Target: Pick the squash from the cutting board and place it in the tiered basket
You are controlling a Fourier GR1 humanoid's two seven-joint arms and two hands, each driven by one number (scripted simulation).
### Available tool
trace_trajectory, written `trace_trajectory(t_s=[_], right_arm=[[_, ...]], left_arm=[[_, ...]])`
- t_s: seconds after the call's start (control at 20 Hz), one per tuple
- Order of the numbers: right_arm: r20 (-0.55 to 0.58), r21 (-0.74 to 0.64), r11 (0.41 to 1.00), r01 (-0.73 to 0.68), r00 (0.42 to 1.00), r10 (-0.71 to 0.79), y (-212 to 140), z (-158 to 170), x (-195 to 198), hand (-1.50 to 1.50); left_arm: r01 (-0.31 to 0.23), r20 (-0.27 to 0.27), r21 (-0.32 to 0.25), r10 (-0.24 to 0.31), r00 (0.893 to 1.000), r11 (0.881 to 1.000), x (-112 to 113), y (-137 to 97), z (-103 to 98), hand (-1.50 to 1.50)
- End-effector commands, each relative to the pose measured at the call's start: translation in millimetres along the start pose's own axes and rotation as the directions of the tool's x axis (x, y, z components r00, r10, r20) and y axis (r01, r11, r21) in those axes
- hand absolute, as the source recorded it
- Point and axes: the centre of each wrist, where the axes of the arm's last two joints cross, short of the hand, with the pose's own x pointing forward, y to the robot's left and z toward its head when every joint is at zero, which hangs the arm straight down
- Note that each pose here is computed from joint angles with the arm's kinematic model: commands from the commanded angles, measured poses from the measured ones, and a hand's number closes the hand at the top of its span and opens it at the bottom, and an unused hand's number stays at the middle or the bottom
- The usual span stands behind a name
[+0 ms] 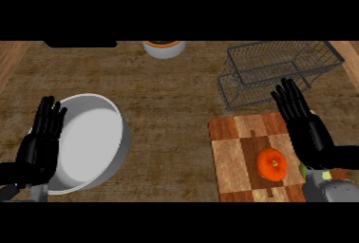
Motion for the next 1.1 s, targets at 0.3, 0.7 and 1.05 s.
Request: trace_trajectory(t_s=[0.3,0.7,1.05], right_arm=[[0.298,-0.143,0.755,0.64,0.755,-0.584,-35,-7,-19,1.5],[-0.107,0.495,0.692,0.525,0.828,-0.551,-130,1,-14,-1.5],[0.022,0.655,0.748,0.103,0.988,-0.155,-223,0,101,-1.5]], left_arm=[[0.09,0.023,-0.065,-0.089,0.996,0.994,3,-26,-14,0.0],[0.15,0.024,-0.149,-0.148,0.989,0.977,6,-76,-16,0.0],[0.158,0.006,-0.16,-0.159,0.987,0.974,13,-86,-22,0.0]])
